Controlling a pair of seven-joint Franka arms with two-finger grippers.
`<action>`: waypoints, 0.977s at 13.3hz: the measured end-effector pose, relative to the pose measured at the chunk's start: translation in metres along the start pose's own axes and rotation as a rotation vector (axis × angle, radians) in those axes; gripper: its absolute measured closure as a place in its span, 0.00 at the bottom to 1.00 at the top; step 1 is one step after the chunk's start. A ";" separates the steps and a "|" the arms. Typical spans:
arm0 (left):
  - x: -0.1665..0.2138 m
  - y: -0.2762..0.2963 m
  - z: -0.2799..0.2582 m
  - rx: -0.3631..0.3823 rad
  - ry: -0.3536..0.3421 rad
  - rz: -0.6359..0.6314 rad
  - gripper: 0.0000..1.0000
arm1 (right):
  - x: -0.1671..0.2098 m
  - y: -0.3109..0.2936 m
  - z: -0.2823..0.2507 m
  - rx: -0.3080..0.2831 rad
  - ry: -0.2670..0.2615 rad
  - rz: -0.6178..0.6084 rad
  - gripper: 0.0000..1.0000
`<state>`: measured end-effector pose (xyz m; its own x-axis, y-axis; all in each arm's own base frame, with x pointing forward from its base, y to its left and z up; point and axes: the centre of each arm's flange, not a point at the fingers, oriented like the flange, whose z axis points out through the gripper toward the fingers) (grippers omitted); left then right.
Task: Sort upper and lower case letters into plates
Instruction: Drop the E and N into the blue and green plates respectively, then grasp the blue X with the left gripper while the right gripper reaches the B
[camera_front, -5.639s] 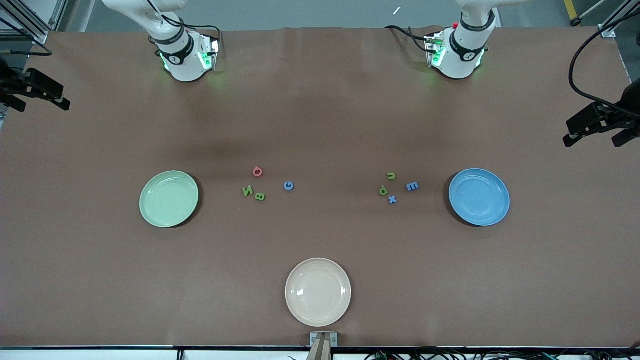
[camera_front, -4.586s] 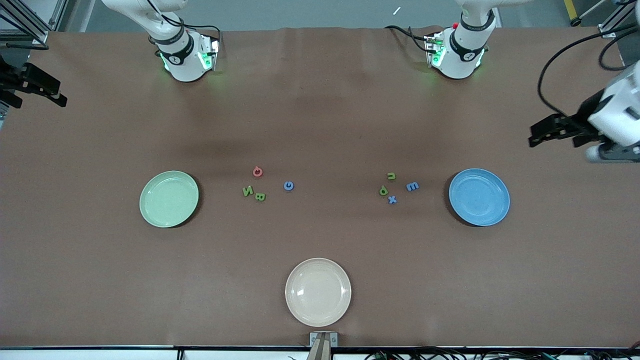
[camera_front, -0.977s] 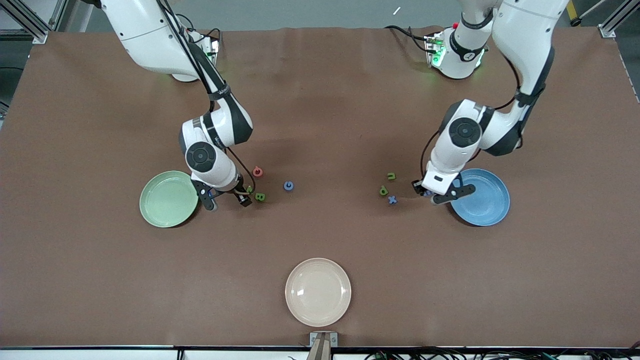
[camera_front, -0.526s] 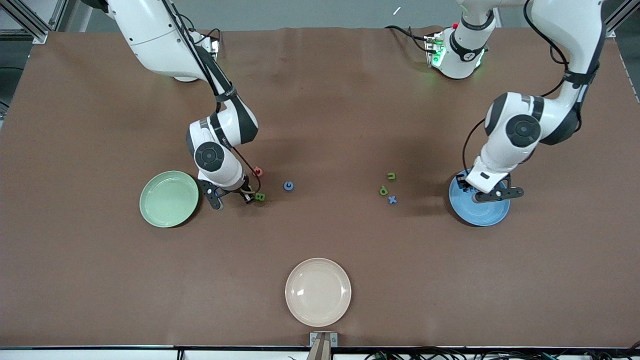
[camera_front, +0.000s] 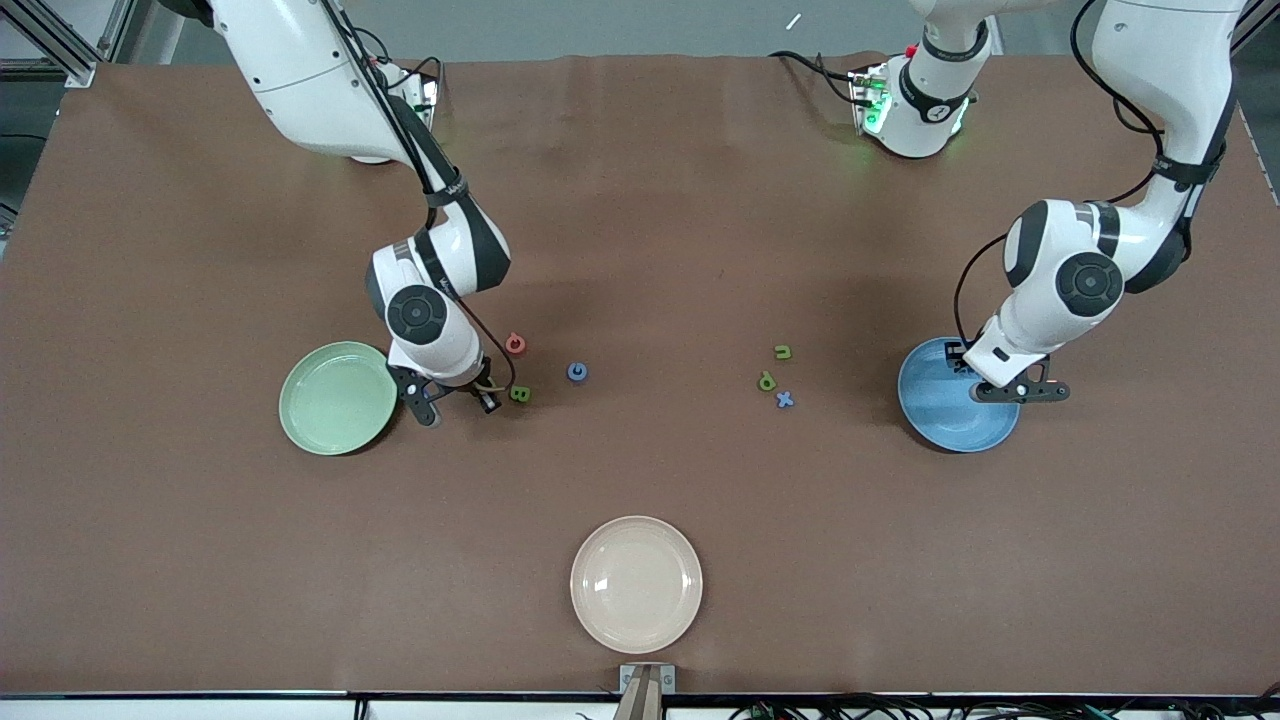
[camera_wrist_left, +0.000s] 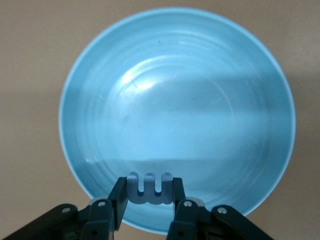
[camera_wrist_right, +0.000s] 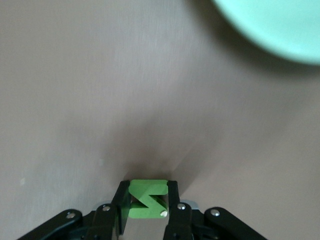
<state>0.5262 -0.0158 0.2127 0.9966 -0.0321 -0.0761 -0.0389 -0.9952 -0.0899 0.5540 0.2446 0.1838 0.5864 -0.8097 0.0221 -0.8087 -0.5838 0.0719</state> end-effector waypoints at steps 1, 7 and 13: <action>-0.001 0.001 0.006 -0.003 -0.009 0.001 0.59 | 0.017 0.004 -0.007 -0.021 -0.003 -0.023 0.66; 0.000 0.000 0.026 -0.019 -0.011 -0.004 0.59 | 0.126 0.058 -0.067 -0.051 -0.046 -0.137 0.66; 0.014 0.027 -0.007 -0.020 0.013 0.045 0.11 | 0.185 0.132 -0.015 0.024 -0.012 -0.167 0.66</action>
<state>0.5398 -0.0441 0.2158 0.9947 -0.0780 -0.0670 -0.0825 -0.9943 -0.0672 0.5564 0.0188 0.2124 0.7124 -0.7018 0.0002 -0.7009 -0.7115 0.0495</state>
